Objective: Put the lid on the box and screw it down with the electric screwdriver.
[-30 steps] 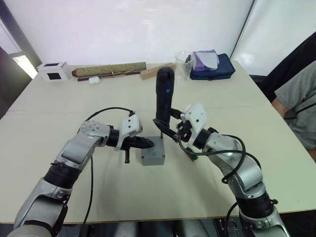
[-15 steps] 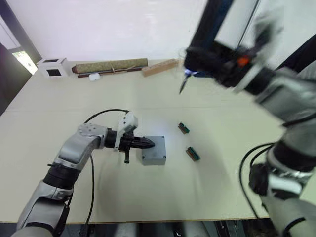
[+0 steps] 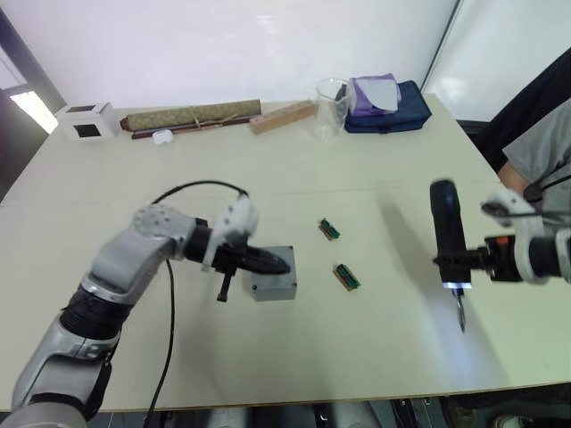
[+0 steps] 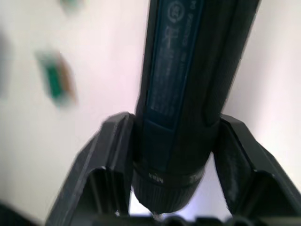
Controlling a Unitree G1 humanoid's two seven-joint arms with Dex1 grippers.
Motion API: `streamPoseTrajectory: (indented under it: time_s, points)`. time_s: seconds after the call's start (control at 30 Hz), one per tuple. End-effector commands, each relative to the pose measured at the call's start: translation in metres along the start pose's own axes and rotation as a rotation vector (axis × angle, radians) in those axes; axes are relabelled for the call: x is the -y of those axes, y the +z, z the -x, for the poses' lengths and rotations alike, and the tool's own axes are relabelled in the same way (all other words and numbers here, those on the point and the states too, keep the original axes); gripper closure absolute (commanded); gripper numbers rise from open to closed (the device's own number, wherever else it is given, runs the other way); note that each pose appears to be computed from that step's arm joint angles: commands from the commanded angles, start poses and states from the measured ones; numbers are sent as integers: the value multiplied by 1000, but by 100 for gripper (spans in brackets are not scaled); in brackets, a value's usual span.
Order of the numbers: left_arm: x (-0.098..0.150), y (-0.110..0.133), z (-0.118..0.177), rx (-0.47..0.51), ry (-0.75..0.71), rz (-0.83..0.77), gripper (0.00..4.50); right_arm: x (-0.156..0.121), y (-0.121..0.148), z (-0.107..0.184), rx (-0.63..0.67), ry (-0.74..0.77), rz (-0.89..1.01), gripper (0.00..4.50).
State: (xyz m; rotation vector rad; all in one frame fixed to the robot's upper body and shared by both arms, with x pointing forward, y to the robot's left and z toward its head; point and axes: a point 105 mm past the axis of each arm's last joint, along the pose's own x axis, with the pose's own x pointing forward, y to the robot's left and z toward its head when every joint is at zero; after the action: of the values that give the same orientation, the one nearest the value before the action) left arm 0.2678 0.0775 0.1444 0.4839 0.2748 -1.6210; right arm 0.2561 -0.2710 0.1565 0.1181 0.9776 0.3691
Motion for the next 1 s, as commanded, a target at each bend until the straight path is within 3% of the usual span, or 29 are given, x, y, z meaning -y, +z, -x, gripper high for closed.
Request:
streamPoseTrajectory:
  time_s: [0.03, 0.3, 0.33, 0.43, 0.5, 0.63, 0.7, 0.8, 0.9, 1.0]
  points:
    - [0, 12, 1, 61, 3, -27, 450, 6, 1, 9, -12, -4, -24, 237]
    - [8, 37, 2, 184, 2, 8, 450, 25, -7, -4, -70, -59, -48, 237]
    - [9, 38, 2, 193, 0, 15, 450, 26, -7, -5, -72, -66, -44, 161]
    - [10, 42, 5, 211, 2, 31, 450, 27, -5, -8, -76, -66, -30, 86]
    - [9, 42, 7, 214, 8, 37, 450, 28, -4, -8, -78, -75, -18, 5]
    - [-1, 43, 15, 224, 51, 55, 450, 29, 3, -7, -60, -85, 14, 1]
    - [-26, 38, 40, 222, 199, 85, 450, 23, 31, 7, 42, -120, 142, 1]
    - [-58, 26, 90, 223, 442, 141, 450, -4, 79, 37, 220, -151, 408, 1]
    - [-66, 6, 110, 178, 533, 177, 450, -21, 90, 41, 248, -201, 642, 1]
    - [-70, -17, 116, 136, 592, 225, 450, -58, 88, 22, 274, -110, 824, 1]
